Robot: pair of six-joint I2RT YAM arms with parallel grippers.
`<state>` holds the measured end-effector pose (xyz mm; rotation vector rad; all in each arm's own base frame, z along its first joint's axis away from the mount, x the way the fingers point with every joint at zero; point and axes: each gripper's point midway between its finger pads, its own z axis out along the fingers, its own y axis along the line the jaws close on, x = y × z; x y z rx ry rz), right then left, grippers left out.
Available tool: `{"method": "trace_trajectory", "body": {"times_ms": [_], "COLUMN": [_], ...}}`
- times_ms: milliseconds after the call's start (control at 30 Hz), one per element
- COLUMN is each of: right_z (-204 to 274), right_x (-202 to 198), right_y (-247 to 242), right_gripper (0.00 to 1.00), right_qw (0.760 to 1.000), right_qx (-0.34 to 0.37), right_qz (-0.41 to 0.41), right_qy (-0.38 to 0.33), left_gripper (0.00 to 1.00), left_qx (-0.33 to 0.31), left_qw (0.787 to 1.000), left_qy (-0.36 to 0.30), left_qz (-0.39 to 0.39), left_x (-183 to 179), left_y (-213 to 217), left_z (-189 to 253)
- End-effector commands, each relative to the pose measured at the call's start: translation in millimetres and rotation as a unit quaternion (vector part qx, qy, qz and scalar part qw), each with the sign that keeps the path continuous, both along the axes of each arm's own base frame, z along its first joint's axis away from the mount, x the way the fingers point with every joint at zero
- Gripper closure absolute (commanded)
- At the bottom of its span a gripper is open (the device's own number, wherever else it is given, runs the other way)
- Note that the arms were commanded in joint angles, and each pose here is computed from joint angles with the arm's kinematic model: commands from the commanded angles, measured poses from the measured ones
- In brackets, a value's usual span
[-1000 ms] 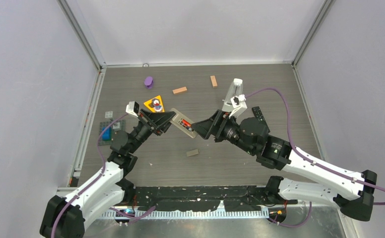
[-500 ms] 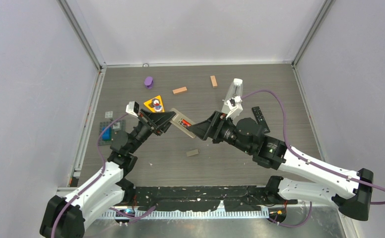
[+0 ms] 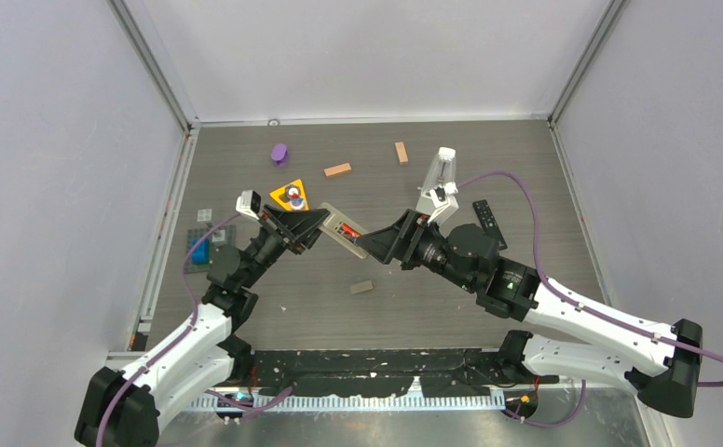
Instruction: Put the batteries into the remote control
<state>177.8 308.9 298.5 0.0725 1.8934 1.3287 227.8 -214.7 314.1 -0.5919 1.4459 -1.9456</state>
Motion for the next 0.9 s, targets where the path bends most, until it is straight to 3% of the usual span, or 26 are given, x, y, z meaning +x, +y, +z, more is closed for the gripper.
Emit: {"method": "trace_trajectory", "body": {"times_ms": [0, 867], "right_z": [13.5, 15.0], "right_x": [2.5, -0.2], "right_y": [0.7, -7.6], "right_gripper": [0.25, 0.22], "right_qw": [1.0, 0.998], "right_qx": [0.027, 0.052], "right_qz": [-0.003, -0.009], "right_qy": [-0.009, -0.017], "left_gripper": [1.0, 1.0], "left_qx": [-0.019, -0.01], "left_qw": [1.0, 1.0], "left_qy": [-0.023, -0.021], "left_qz": [0.006, 0.017], "left_x": [-2.1, 0.2], "left_y": [4.1, 5.8], "left_z": [17.5, 13.4]}}
